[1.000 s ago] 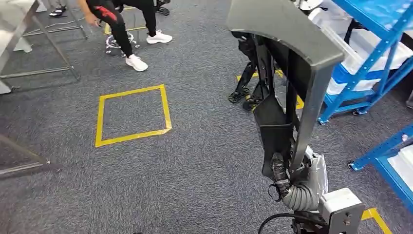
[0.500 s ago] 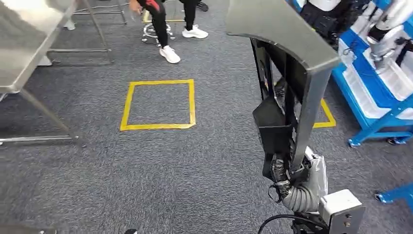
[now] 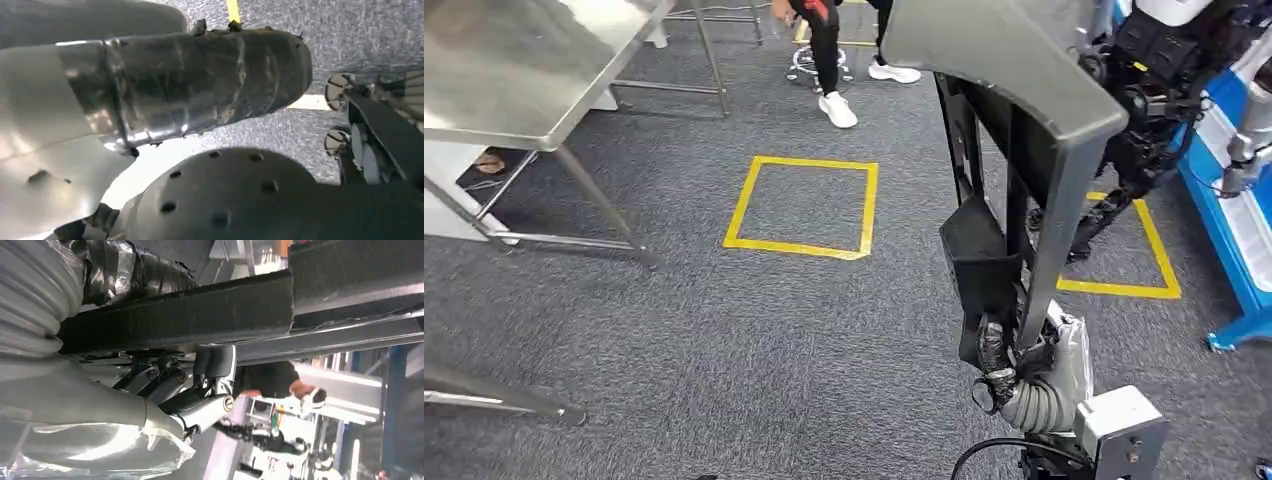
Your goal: Take the parts from the cabinet and place them on the table.
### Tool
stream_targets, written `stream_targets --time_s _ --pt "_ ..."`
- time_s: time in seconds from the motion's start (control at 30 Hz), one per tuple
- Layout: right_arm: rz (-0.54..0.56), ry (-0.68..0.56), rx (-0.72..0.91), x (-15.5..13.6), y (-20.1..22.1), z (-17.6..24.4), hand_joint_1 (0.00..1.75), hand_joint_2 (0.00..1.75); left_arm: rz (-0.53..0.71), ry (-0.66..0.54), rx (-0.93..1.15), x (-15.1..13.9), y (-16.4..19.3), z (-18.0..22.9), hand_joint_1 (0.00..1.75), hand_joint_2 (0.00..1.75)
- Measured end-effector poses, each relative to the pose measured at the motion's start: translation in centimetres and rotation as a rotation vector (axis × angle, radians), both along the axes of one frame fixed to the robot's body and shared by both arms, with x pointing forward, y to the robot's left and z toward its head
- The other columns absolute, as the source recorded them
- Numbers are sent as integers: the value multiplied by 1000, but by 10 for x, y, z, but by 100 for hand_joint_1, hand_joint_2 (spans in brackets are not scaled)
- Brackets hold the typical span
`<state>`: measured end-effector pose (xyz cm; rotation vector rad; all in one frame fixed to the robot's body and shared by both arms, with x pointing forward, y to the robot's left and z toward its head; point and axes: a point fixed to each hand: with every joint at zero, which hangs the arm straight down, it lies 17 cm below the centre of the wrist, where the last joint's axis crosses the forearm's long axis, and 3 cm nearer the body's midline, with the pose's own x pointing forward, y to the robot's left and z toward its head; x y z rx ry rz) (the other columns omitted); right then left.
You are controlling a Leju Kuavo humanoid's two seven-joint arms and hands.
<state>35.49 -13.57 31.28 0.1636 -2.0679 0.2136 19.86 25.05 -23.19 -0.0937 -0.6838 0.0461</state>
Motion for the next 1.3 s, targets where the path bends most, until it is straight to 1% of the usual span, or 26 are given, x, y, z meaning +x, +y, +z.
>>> stream_targets --time_s 0.1,0.23,0.33,0.47,0.6,0.77,0.97,1.13,1.3 --pt "3 -3 -1 0 1 1 175 175 -2 -5 1 5 0 1 0 0" --pt "8 -5 -2 0 2 2 175 175 -6 3 2 0 -1 0 0 0" --pt "8 -1 -3 -1 1 0 175 175 -8 -3 -9 4 -8 2 0 0" --pt "7 5 -4 -1 1 -2 175 175 -9 0 -16 2 -14 1 0 0" --pt "7 2 -3 -1 1 -2 175 175 -9 -3 -16 4 -14 2 0 0" --pt "6 2 -3 -1 1 -1 175 175 -8 7 -12 -2 -14 0 0 0" --pt "8 8 -3 -1 2 -3 175 175 -7 5 4 -1 -2 -1 0 0" --pt "10 5 -3 -1 2 -2 175 175 -6 -1 6 3 -2 1 0 0" --pt "10 1 -2 -1 2 0 175 175 -7 3 5 0 -3 0 0 0"
